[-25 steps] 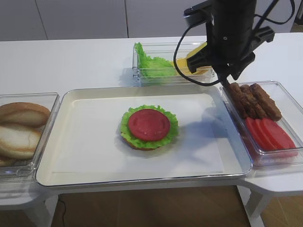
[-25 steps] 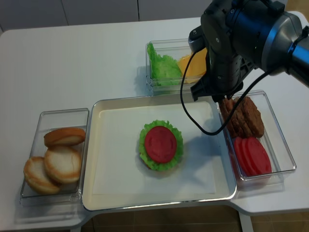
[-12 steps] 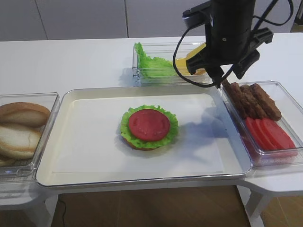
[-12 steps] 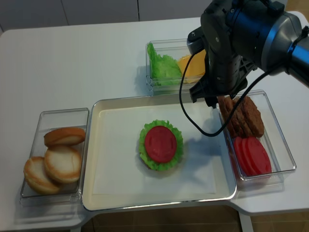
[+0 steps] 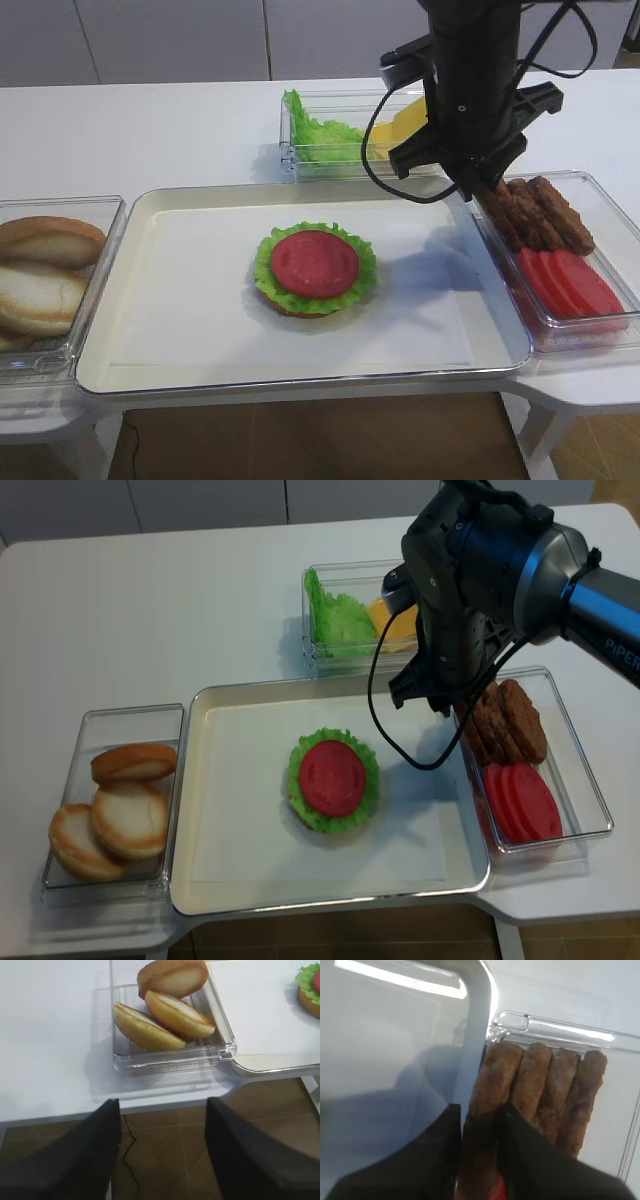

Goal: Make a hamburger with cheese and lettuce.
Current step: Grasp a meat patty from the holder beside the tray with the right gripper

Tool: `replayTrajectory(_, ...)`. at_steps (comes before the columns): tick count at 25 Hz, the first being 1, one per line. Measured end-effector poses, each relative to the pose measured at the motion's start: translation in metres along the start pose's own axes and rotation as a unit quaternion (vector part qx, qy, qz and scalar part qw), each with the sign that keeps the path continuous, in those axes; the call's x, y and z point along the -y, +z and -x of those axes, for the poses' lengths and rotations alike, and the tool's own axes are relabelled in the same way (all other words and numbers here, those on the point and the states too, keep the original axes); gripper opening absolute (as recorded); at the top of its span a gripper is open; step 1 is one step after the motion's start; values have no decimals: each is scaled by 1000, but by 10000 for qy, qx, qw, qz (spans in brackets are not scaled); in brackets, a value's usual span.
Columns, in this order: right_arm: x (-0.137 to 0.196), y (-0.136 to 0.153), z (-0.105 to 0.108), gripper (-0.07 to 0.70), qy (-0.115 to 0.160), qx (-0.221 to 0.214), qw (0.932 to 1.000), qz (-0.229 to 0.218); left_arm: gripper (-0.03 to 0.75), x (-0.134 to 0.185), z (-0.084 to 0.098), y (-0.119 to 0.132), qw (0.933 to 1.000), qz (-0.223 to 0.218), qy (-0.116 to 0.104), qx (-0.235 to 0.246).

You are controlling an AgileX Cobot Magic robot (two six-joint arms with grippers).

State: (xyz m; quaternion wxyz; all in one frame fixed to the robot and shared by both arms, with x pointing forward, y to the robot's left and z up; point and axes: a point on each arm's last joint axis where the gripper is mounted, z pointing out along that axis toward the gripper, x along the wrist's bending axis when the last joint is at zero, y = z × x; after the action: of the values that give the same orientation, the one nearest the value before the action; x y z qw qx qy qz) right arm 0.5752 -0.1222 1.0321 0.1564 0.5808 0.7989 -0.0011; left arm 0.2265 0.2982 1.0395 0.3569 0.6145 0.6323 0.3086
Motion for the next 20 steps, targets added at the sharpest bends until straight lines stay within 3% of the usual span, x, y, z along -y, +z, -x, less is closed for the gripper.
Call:
replayTrajectory(4, 0, 0, 1, 117, -12, 64, 10000, -9, 405, 0, 0, 0, 10000, 0, 0, 0)
replayTrajectory(11, 0, -1, 3, 115, 1, 115, 9999, 21, 405, 0, 0, 0, 10000, 0, 0, 0)
replayTrajectory(20, 5, -27, 12, 110, 164, 89, 9991, 370, 405, 0, 0, 0, 10000, 0, 0, 0)
